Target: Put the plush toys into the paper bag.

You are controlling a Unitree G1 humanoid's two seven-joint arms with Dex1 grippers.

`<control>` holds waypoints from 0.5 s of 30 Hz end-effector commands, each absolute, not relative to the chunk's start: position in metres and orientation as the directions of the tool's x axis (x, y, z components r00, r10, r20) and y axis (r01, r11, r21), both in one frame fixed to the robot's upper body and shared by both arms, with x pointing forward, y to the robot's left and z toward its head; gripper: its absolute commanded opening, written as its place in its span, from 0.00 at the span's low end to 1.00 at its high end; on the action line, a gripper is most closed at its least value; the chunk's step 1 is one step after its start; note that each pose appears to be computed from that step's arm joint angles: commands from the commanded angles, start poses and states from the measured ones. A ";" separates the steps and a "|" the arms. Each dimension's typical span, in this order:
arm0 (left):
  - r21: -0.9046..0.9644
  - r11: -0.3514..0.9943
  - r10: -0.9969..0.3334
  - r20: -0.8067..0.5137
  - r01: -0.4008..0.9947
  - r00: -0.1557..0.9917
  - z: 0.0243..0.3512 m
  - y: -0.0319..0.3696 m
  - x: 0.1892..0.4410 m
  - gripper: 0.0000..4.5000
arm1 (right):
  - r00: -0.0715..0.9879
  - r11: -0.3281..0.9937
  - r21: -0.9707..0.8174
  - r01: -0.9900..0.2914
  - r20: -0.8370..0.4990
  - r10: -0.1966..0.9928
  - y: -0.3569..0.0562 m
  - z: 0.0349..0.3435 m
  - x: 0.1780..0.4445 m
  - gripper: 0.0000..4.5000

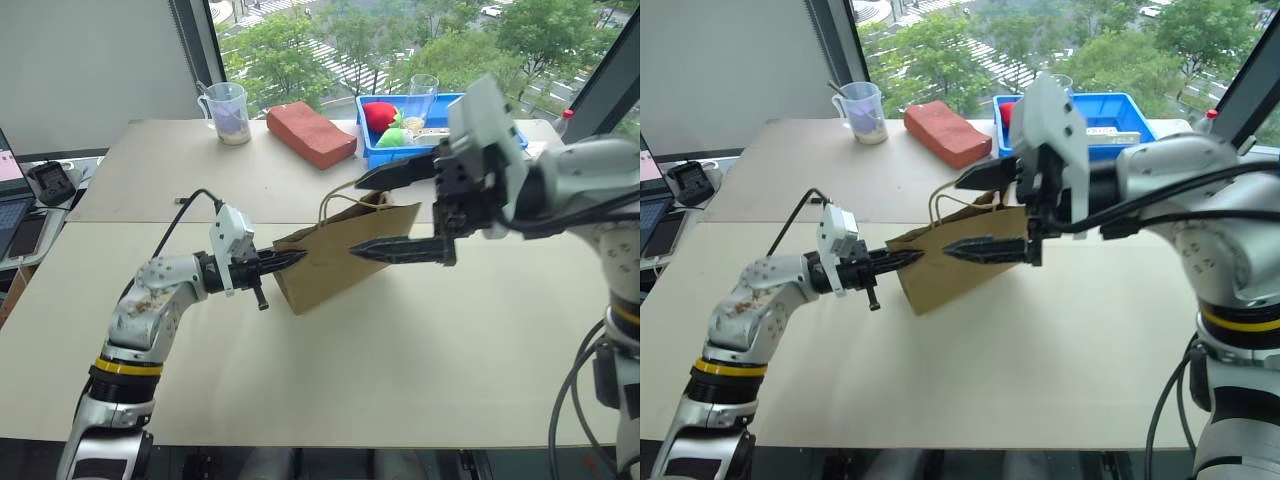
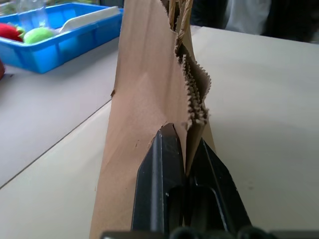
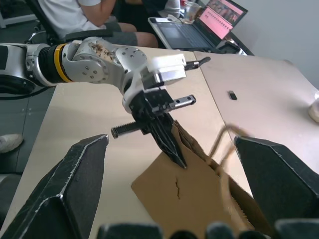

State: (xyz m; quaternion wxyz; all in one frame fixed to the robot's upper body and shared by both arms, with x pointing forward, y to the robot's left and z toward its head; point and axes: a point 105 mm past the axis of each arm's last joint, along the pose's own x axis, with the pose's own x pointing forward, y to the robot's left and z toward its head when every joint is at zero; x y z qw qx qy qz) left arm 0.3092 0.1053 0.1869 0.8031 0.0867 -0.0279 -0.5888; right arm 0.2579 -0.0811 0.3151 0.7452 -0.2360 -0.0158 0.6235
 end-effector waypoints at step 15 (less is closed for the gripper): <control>0.175 -0.117 -0.979 -0.187 0.978 -0.084 0.173 0.096 0.324 0.01 | 0.226 0.121 -0.307 -0.944 -0.334 0.915 -0.121 0.354 0.241 1.00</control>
